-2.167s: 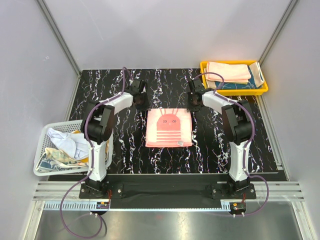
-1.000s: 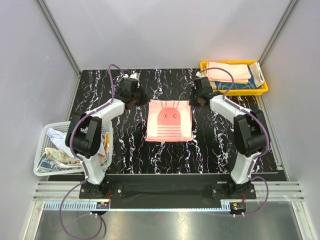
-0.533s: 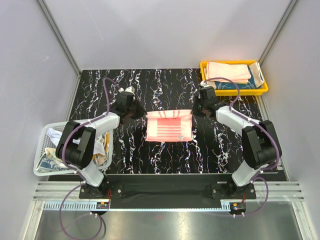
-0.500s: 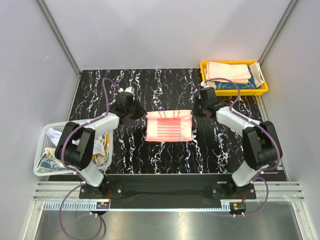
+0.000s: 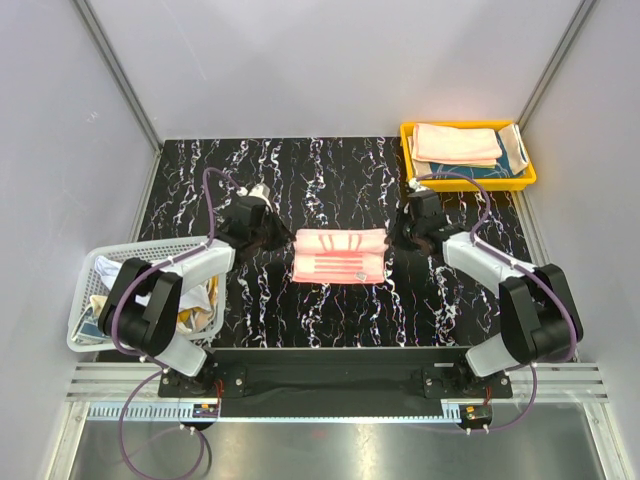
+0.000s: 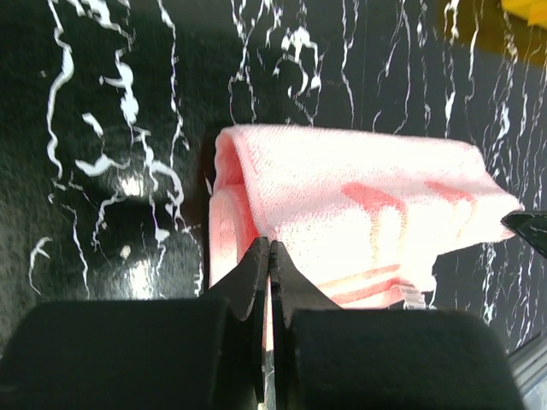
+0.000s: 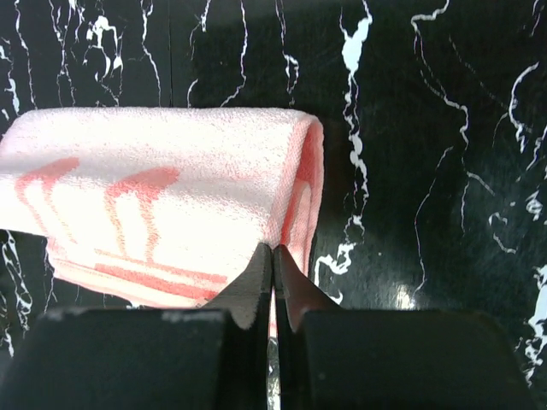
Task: Fold and stack the towels
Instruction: Fold the towel
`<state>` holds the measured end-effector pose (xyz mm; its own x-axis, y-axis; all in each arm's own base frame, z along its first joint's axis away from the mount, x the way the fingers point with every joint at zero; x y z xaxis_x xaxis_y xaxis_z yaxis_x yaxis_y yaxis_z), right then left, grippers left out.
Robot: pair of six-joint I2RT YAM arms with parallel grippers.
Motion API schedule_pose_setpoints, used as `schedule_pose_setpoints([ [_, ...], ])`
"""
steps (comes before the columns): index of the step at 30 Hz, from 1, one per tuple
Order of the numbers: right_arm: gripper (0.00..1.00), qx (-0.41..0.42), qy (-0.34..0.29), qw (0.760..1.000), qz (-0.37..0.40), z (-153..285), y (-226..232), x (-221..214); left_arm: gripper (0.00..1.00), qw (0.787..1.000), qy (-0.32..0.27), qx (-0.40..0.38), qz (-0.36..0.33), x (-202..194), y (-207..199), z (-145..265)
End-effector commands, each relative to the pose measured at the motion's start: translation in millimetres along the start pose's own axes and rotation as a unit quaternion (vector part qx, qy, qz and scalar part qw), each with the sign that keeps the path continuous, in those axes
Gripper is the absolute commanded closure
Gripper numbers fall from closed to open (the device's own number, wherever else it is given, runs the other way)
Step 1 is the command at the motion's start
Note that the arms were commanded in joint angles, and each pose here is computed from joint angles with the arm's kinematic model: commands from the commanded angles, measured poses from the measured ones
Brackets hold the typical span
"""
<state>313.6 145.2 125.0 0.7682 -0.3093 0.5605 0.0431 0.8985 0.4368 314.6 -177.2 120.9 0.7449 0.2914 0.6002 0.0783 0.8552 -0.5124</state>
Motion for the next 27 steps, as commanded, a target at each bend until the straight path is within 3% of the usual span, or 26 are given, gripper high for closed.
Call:
schedule_pose_setpoints([
  [1, 0.96, 0.025, -0.026, 0.999, -0.009, 11, 6, 4, 1.00, 0.999, -0.031, -0.019, -0.008, 8, -9, 7],
  [5, 0.93, 0.041, -0.015, 0.999, -0.015, 12, 4, -10, 1.00, 1.000, -0.019, -0.020, -0.006, -2, -6, 7],
  [12, 0.75, 0.041, -0.003, 0.999, -0.028, 15, 0, -23, 1.00, 0.999, 0.005, -0.032, -0.013, -16, -8, 5],
  [15, 0.66, 0.037, -0.004, 0.999, -0.031, 19, 0, -22, 0.85, 0.999, 0.014, -0.034, -0.014, -21, -8, 7],
  [18, 0.64, 0.027, -0.004, 0.999, -0.035, 22, -1, -22, 0.79, 0.999, 0.011, -0.039, -0.014, -22, -10, 11],
  [27, 0.59, 0.026, 0.018, 0.999, -0.044, 12, 1, -23, 0.78, 0.999, 0.019, -0.035, -0.016, -23, -9, 7],
])
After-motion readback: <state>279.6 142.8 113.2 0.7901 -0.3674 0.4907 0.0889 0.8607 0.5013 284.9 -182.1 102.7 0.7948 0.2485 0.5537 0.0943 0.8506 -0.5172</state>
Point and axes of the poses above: each gripper's point midway between its finger pads, its own z axis back along the fingers, its own y axis along the line the jaws close on, x = y × z, the point moved 6 cm from there along z, back along the fingers, and after that the axes turned 6 degrees about -z, right-handed, at the moved point
